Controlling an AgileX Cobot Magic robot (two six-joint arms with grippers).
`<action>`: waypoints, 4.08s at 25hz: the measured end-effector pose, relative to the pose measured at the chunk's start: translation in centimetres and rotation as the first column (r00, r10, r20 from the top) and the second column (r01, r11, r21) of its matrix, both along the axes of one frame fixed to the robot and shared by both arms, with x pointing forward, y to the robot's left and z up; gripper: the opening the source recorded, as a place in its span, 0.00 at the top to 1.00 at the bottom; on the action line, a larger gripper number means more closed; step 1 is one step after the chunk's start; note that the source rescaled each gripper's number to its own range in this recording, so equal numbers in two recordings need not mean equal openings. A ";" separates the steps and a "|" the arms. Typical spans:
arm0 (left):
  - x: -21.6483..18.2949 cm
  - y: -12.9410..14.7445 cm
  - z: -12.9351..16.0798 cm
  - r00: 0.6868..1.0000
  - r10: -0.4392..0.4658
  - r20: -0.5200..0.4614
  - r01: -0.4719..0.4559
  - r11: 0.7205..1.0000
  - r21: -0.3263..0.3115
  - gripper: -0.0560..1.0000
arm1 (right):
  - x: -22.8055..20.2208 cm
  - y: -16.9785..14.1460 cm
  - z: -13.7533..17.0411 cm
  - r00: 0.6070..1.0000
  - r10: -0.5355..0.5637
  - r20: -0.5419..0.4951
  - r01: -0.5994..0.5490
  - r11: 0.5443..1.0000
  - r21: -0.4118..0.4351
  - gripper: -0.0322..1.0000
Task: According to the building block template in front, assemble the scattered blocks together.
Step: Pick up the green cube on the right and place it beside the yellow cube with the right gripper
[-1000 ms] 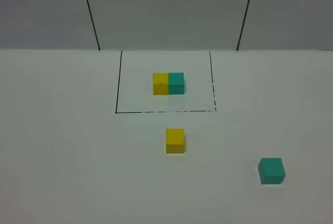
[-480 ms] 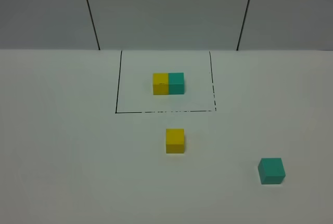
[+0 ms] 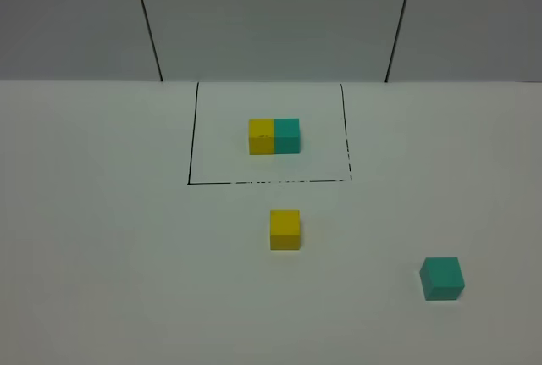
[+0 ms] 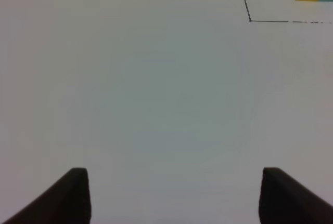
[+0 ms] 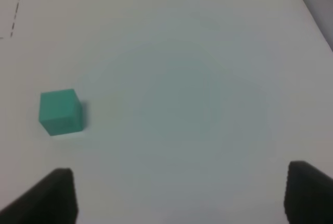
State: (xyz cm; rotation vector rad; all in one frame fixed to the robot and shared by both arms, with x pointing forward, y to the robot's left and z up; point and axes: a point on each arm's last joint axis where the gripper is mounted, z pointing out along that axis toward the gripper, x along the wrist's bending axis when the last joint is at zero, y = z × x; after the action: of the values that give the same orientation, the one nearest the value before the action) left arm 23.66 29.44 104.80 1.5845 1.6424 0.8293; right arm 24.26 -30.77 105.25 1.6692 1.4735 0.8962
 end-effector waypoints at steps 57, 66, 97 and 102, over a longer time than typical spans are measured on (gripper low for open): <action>0.0 0.0 0.0 1.000 0.000 -0.001 0.000 1.000 0.000 0.49 | 29.0 8.8 -11.1 0.675 0.219 -0.705 -0.138 0.976 0.171 0.00; 0.0 0.0 0.0 1.000 0.000 -0.001 0.000 1.000 0.000 0.49 | 28.9 9.9 -11.9 0.651 0.236 -0.721 -0.167 0.972 0.167 0.00; 0.0 0.0 0.0 1.000 0.000 0.000 0.000 1.000 0.000 0.49 | 29.6 10.0 -16.6 0.560 0.220 -0.799 -0.191 0.972 0.134 0.97; -0.1 0.0 0.0 1.000 0.000 0.002 0.000 1.000 0.000 0.49 | 30.0 10.2 -16.2 0.505 0.283 -0.815 -0.321 0.938 0.127 0.96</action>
State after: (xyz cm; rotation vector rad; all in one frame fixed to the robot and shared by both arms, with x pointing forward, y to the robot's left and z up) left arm 23.60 29.43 104.80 1.5830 1.6406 0.8310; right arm 54.24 -20.61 89.05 1.9394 2.4660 0.1617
